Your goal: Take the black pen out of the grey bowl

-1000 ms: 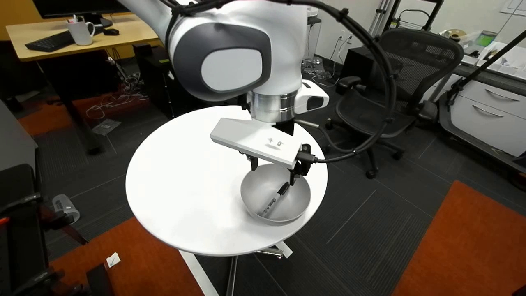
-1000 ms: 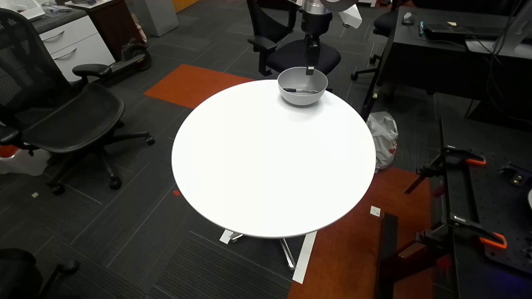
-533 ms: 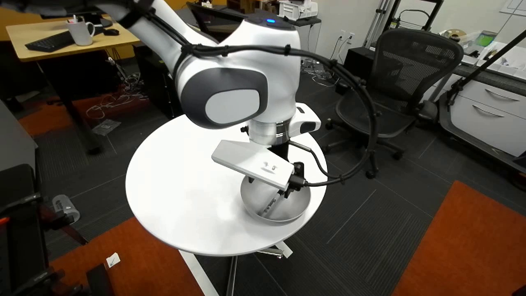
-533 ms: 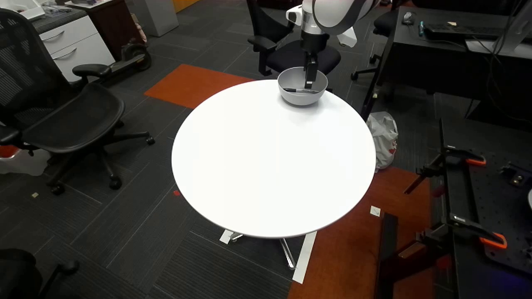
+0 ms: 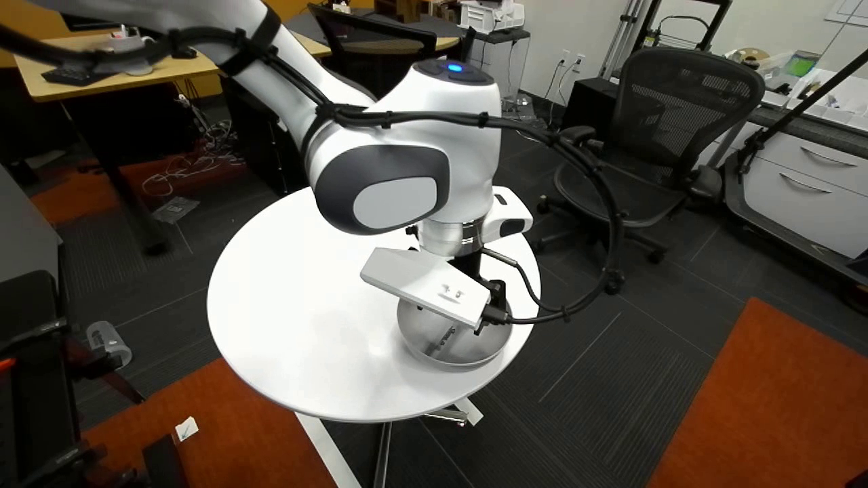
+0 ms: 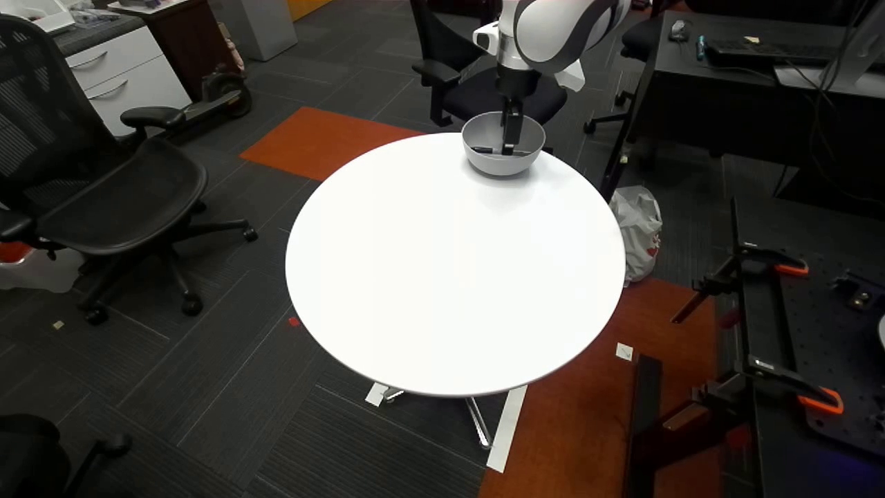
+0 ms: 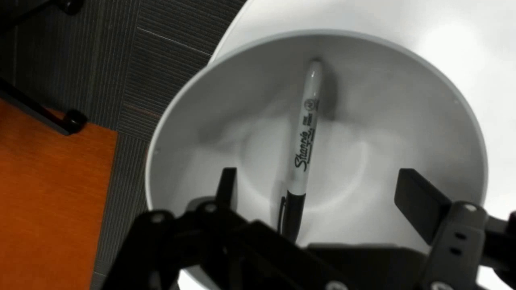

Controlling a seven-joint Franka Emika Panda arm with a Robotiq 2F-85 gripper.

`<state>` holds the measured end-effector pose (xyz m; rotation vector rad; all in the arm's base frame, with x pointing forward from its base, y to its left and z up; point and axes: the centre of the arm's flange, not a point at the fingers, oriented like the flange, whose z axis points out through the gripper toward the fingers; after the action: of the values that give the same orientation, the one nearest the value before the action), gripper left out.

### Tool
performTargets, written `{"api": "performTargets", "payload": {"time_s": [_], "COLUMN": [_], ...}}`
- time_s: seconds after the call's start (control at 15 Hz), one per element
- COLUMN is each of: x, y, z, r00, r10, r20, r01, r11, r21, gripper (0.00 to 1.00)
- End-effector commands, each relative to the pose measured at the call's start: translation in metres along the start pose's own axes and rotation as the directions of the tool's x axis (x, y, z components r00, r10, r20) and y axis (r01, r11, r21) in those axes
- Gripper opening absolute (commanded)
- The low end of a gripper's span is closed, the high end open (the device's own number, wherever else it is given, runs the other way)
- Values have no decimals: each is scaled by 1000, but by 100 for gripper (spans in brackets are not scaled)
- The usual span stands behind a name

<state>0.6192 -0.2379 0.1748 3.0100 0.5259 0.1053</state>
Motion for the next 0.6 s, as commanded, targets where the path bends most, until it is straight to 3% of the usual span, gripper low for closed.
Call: {"api": "performTargets", "payload": {"time_s": [0.0, 0.4, 0.47, 0.53], "x": [11, 19, 21, 22], "y": [7, 10, 11, 12], "z": [10, 27, 28, 30], "r00": [999, 999, 999, 999], "r10": [21, 23, 24, 23], "r20": [-33, -29, -31, -32], "r01": [-22, -22, -23, -23], "r11": [1000, 1000, 1000, 1000], "r21": [-3, 7, 7, 7], "gripper": [100, 100, 75, 74]}}
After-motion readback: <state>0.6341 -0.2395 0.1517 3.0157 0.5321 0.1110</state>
